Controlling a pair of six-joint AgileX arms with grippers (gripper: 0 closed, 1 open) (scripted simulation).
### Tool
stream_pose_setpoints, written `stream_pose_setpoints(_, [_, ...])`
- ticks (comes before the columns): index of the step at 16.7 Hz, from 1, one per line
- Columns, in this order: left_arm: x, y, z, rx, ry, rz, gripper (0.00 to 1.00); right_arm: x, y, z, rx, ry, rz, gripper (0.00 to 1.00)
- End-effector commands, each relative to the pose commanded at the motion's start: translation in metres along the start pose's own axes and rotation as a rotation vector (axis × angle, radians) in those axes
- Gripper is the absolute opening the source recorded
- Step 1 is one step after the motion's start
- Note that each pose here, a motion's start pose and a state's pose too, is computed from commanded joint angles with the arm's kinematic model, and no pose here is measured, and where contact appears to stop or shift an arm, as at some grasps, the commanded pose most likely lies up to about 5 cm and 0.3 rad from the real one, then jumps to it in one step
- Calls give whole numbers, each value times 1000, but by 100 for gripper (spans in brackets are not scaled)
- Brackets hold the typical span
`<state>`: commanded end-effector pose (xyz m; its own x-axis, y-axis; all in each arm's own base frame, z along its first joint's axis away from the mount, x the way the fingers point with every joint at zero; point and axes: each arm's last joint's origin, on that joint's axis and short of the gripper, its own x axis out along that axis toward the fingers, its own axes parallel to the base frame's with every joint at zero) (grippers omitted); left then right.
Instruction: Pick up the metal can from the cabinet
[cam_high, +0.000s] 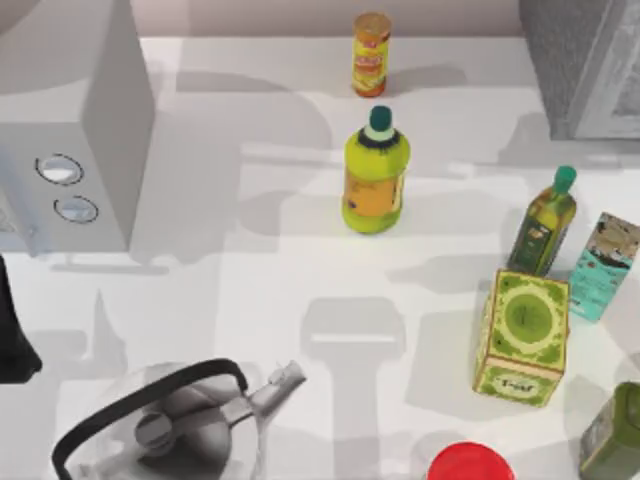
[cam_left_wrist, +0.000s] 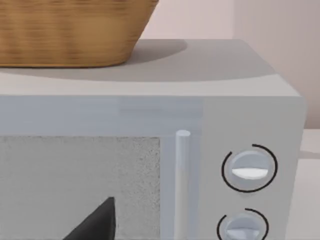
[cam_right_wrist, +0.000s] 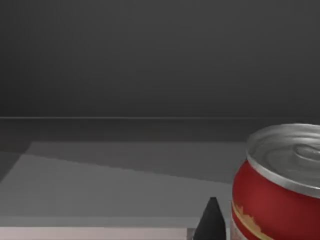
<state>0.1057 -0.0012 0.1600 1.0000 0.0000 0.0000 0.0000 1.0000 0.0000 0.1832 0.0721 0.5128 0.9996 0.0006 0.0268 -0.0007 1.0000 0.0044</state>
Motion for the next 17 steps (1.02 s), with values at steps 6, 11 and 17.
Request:
stream_pose_setpoints(6, [0,0,0,0,0,0,100,-41,-39,-115,-24,72,-3,0])
stream_pose_setpoints(11, [0,0,0,0,0,0,100,-71,-61,-248,-21,127,-4,0])
stream_pose_setpoints(17, [0,0,0,0,0,0,100,-86,-73,-339,-5,49,-1,0])
